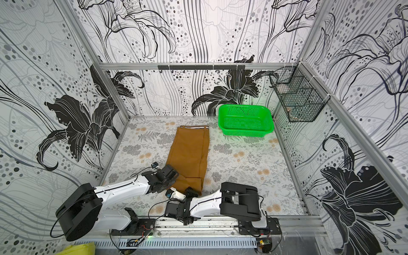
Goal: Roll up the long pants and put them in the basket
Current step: Roll the long pant at the center of the board.
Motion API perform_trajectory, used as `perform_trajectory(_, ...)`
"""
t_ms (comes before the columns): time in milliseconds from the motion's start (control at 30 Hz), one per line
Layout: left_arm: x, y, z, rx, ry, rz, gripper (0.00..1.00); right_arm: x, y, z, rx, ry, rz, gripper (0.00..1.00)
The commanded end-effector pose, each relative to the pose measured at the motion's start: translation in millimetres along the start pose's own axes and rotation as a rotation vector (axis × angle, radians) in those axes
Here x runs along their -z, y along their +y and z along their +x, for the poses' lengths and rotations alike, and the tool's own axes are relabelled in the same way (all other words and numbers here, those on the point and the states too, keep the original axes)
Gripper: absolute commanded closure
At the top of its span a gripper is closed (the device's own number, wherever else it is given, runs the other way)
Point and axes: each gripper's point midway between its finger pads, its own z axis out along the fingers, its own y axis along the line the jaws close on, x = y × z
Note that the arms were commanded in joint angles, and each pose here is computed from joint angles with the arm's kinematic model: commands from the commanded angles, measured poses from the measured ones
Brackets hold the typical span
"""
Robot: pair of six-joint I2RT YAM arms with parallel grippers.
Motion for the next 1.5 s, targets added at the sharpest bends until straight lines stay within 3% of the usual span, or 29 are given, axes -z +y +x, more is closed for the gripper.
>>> perform_trajectory(0,2.5,10.5,2.4,-0.004,0.022,-0.037,1.00,-23.0,30.0,24.2,0.102,0.075,-0.123,0.81)
perform_trajectory(67,2.8,10.9,1.6,-0.002,0.022,-0.041,1.00,-28.4,39.6,26.6,0.110,0.098,-0.189,1.00)
perform_trajectory(367,15.0,4.0,-13.7,0.012,-0.005,-0.021,1.00,-8.3,51.3,28.1,0.085,0.125,-0.377,1.00)
perform_trajectory(633,75.3,-56.2,-94.5,0.013,-0.145,0.187,1.00,36.2,42.6,22.0,0.006,0.120,-0.538,1.00)
perform_trajectory(800,69.6,-79.2,-126.9,0.037,-0.155,0.257,1.00,51.1,47.1,18.2,0.000,0.120,-0.621,1.00)
perform_trajectory(1133,9.9,-95.1,-73.9,0.044,0.066,0.344,1.00,78.8,27.9,-2.7,-0.039,0.081,-0.687,1.00)
perform_trajectory(1467,-18.9,-44.7,-41.9,0.024,0.115,0.202,1.00,94.2,12.2,-21.9,-0.130,0.035,-0.823,1.00)
